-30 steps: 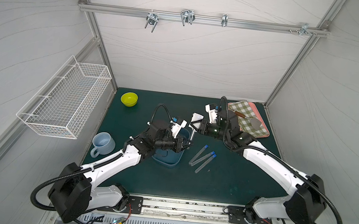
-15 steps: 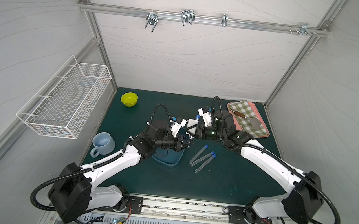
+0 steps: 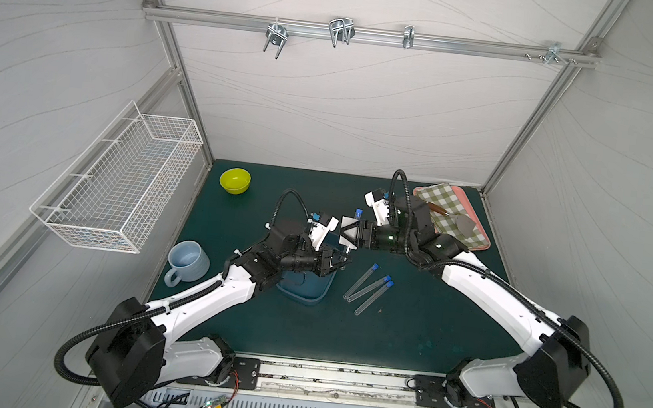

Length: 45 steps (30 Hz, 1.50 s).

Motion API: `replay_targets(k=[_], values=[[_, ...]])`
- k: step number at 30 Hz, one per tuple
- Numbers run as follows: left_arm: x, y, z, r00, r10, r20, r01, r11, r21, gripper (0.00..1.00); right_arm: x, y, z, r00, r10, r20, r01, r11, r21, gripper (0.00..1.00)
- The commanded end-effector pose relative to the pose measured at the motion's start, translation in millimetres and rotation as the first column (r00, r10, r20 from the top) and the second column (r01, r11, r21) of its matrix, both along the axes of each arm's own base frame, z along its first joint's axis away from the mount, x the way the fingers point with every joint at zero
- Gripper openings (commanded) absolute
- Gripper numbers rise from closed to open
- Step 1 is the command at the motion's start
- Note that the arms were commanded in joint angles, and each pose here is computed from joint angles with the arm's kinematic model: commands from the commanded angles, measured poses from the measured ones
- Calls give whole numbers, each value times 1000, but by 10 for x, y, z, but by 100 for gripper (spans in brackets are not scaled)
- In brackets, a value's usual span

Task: Wipe the exteriors of test tubes
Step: Wipe the dirt from the test tube.

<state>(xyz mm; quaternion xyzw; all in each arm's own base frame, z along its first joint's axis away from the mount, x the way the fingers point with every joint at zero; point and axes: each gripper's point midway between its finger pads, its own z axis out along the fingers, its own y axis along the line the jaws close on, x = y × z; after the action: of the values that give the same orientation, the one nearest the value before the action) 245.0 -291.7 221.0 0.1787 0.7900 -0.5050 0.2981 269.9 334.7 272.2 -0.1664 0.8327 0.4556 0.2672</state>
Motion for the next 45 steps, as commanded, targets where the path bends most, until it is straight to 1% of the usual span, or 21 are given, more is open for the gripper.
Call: replay_targets(k=[1,7,17,24,27,30,34,37,42,45], values=[[28,-25,154,999,4,49,-2,999,-41,14,-32,-102,175,1000,-13,13,13,1000,2,64],[44,-40,166,999,1,52,1,999,-39,14,-21,-230,130,999,-51,5,51,998,-39,65],[55,-51,165,999,-1,50,3,999,-35,14,40,-373,92,995,-103,-8,102,993,-67,66],[57,-38,134,999,4,49,-3,1000,-22,14,-11,-448,169,994,-108,-9,107,993,-49,66],[68,-22,108,999,14,47,-13,1000,-13,14,-94,-407,260,996,-88,-21,87,996,-19,66],[68,-11,101,999,19,49,-18,1000,-7,14,-219,-278,293,998,-67,-9,67,998,-13,66],[69,-12,109,998,19,52,-19,1000,-5,14,-272,-76,151,997,-73,-23,72,997,-17,65],[62,-5,113,999,18,51,-18,1000,-5,14,-222,19,18,994,-101,-36,101,995,-5,60],[37,8,117,998,14,55,-14,1000,-2,14,-126,81,-194,988,-150,-40,150,989,-11,41],[25,17,120,998,14,56,-14,1000,-4,14,-79,83,-270,985,-171,-38,170,985,-11,36]])
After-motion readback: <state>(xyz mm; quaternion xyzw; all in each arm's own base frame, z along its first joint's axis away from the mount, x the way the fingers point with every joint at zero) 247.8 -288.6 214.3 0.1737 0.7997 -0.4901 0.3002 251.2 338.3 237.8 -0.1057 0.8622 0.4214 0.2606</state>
